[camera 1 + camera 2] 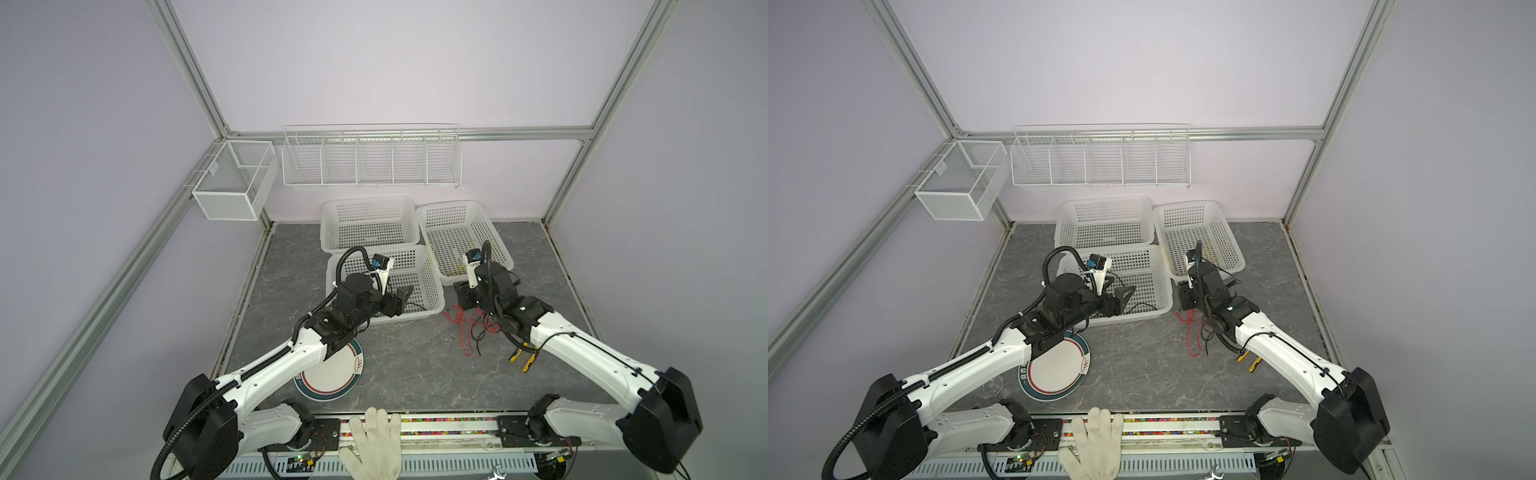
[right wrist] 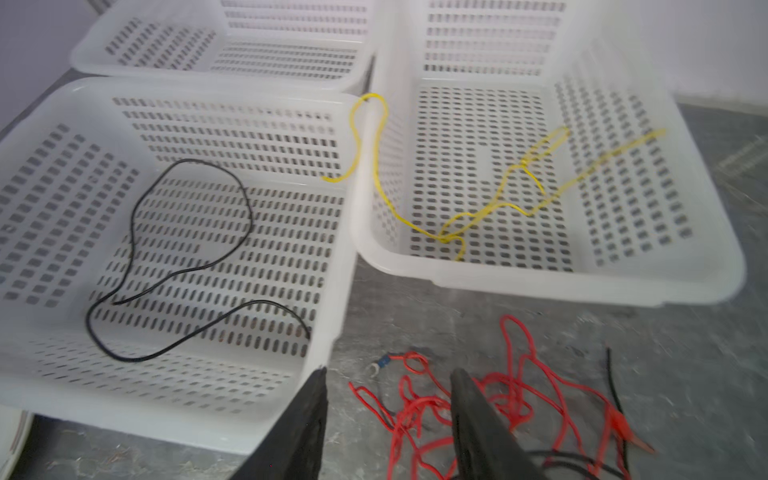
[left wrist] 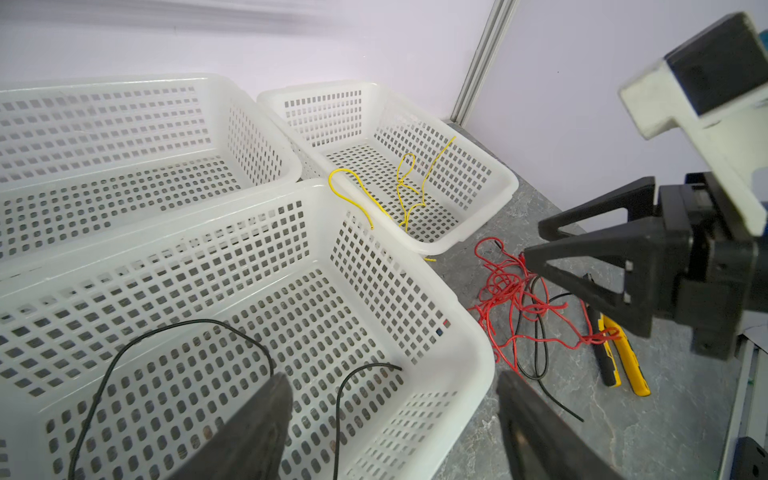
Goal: Untangle the cables
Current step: 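Lower the right gripper onto the red bundle and grasp a black wire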
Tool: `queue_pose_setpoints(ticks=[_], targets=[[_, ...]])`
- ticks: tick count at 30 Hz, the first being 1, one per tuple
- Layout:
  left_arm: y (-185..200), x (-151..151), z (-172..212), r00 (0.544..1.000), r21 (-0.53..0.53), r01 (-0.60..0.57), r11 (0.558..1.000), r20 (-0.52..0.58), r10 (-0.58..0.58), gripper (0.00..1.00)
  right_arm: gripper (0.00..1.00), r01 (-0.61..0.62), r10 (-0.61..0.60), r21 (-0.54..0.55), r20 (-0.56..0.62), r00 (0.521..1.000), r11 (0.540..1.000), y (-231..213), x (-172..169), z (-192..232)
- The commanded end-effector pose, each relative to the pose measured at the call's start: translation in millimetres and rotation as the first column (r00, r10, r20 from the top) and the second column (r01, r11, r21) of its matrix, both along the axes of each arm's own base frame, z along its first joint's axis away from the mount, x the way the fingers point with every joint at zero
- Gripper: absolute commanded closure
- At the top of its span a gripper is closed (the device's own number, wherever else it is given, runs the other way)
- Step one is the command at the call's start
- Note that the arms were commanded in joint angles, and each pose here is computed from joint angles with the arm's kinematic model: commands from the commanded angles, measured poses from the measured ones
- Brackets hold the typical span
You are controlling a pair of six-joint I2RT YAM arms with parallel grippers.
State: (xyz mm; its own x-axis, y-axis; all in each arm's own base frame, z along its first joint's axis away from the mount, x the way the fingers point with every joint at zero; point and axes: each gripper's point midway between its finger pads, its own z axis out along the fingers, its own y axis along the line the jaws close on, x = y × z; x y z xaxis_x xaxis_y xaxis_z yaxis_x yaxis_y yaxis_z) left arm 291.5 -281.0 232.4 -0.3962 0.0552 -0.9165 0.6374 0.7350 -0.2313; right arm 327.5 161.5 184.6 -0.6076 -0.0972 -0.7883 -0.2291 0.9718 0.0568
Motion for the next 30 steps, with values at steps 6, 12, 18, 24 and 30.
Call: queue_pose_setpoints(ticks=[6, 12, 18, 24, 30], targets=[[-23, 6, 16, 0.999, -0.025, 0.025, 0.999, 0.044, -0.024, 0.23, 0.5, 0.235, -0.24, -0.05, -0.223, 0.945, 0.971, -83, -31, -62], [-33, 10, 7, 1.0, -0.014, 0.026, 1.0, 0.017, -0.026, 0.25, 0.49, 0.348, -0.359, -0.089, -0.254, 0.898, 0.933, -118, -48, -74], [-40, 8, 4, 0.999, -0.012, 0.043, 0.999, 0.01, -0.043, 0.25, 0.49, 0.402, -0.409, -0.079, -0.254, 0.877, 0.912, -136, -53, -76], [-41, 8, 4, 0.999, -0.011, 0.045, 0.999, 0.012, -0.045, 0.25, 0.59, 0.408, -0.395, -0.029, -0.317, 0.862, 0.913, -139, -43, -90], [-39, 8, 3, 0.999, -0.006, 0.035, 0.999, 0.014, -0.035, 0.25, 0.63, 0.372, -0.345, 0.0, -0.37, 0.862, 0.928, -127, -35, -103]])
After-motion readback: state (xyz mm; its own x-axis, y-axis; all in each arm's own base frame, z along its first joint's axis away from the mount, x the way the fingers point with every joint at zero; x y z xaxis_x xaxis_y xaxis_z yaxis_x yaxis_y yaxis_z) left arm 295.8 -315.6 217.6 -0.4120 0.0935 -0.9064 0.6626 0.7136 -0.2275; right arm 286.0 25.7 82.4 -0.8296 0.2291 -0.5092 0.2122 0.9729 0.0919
